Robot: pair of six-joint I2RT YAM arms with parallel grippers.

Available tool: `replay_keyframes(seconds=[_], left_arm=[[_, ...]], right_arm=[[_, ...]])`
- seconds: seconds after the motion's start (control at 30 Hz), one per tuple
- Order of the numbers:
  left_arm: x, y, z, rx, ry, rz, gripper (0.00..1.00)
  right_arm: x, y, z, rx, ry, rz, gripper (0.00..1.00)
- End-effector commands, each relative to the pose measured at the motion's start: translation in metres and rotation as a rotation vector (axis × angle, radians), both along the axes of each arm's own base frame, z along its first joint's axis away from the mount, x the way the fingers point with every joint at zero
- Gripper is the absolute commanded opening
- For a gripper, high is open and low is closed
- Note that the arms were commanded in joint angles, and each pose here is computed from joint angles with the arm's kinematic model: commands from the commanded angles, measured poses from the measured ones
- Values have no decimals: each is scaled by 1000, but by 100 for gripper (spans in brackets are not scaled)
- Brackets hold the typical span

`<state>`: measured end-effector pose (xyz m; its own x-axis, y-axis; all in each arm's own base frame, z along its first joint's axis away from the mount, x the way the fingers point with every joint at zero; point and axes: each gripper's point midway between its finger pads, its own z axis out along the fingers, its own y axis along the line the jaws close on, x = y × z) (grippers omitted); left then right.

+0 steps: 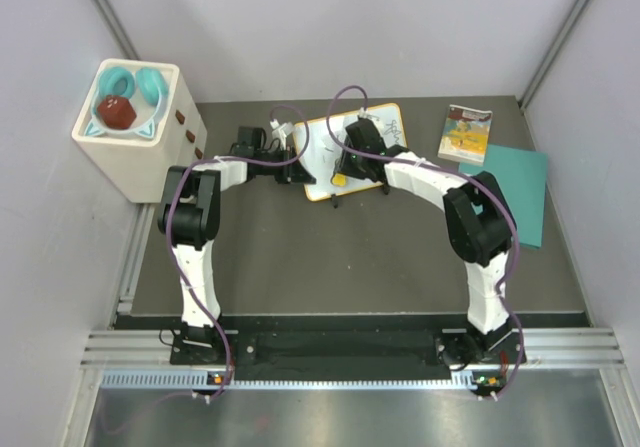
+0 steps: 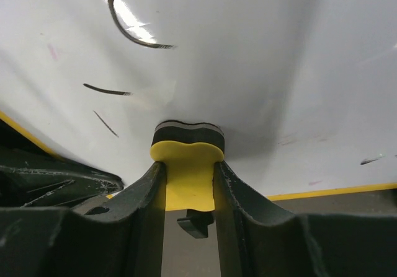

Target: Erase the whiteboard

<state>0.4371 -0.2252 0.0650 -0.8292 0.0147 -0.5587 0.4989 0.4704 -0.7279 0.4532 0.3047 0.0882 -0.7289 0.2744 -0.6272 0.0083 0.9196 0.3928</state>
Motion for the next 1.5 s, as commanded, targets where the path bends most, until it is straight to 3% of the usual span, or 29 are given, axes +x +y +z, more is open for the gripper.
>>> replay_keyframes(seconds=[0.0,0.47,0.67,1.13,1.47], left_arm=[[-2,26,-70,270,70,119,0],[-3,25,-70,280,64,116,0],[-2,25,-71,285,63,118,0],[-3,24,-73,298,68,113,0],[-4,23,-73,300,72,111,0]], right_arm=[[17,-82,-63,-191,89,-160,0],[59,6,13,-90,-51,-24,0],[69,3,39,-99,-114,-35,0],[116,-65,100,-29,-199,-154,0],[91,19,63,-33,-150,59,0]])
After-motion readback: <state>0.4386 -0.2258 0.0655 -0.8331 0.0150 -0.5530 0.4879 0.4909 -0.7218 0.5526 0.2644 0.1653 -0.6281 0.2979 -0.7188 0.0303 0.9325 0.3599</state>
